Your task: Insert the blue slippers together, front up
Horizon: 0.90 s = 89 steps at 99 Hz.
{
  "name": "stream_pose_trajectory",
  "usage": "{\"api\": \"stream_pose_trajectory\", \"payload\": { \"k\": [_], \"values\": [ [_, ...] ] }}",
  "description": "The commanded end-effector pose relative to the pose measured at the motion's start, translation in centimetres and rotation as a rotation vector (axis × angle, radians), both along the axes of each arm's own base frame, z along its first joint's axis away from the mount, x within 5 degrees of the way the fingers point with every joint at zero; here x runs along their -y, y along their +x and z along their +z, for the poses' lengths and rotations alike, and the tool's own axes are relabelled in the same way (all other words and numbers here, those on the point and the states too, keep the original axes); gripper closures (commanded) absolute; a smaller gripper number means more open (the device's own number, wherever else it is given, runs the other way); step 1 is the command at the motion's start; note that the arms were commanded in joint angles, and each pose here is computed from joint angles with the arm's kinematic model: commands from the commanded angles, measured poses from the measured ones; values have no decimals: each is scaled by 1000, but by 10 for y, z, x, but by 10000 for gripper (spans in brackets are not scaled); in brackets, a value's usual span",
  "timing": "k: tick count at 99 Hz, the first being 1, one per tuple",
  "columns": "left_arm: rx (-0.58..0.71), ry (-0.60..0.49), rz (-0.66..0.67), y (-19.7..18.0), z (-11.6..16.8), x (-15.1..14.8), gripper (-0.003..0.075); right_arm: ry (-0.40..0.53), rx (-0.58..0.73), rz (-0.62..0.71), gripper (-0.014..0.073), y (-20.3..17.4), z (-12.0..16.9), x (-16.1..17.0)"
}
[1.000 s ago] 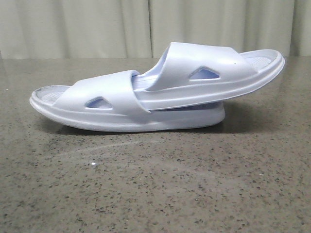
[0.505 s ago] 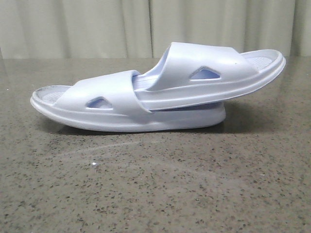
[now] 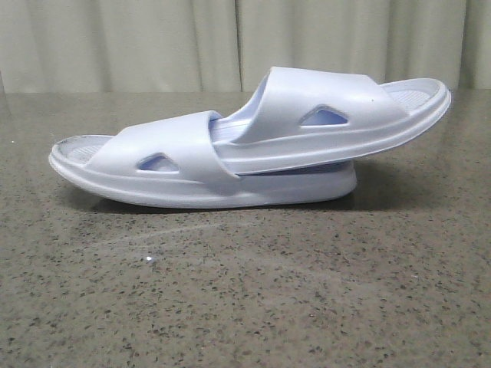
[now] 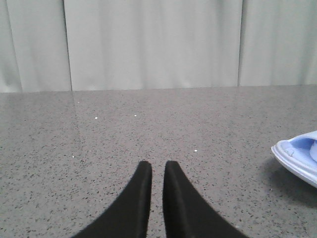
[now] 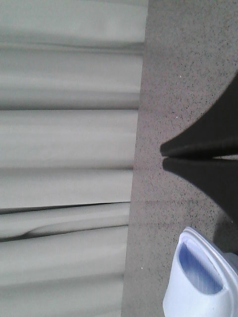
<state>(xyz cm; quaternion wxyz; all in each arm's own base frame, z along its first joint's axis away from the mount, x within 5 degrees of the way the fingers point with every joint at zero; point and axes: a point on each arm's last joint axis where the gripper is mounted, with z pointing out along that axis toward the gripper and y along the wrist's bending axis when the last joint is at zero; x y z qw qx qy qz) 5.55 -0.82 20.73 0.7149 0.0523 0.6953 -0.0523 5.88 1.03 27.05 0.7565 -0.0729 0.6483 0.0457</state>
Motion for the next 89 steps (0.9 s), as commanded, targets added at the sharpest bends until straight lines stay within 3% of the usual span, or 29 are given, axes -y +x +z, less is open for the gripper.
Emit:
{"api": "stream_pose_trajectory", "payload": {
  "k": [1, 89],
  "values": [
    [108, -26, -10, -3, 7, 0, 704, -4, 76, -48, 702, -1, 13, 4],
    [100, -44, -11, -3, 6, 0, 704, -4, 76, -48, 702, -1, 13, 4]
  ]
}}
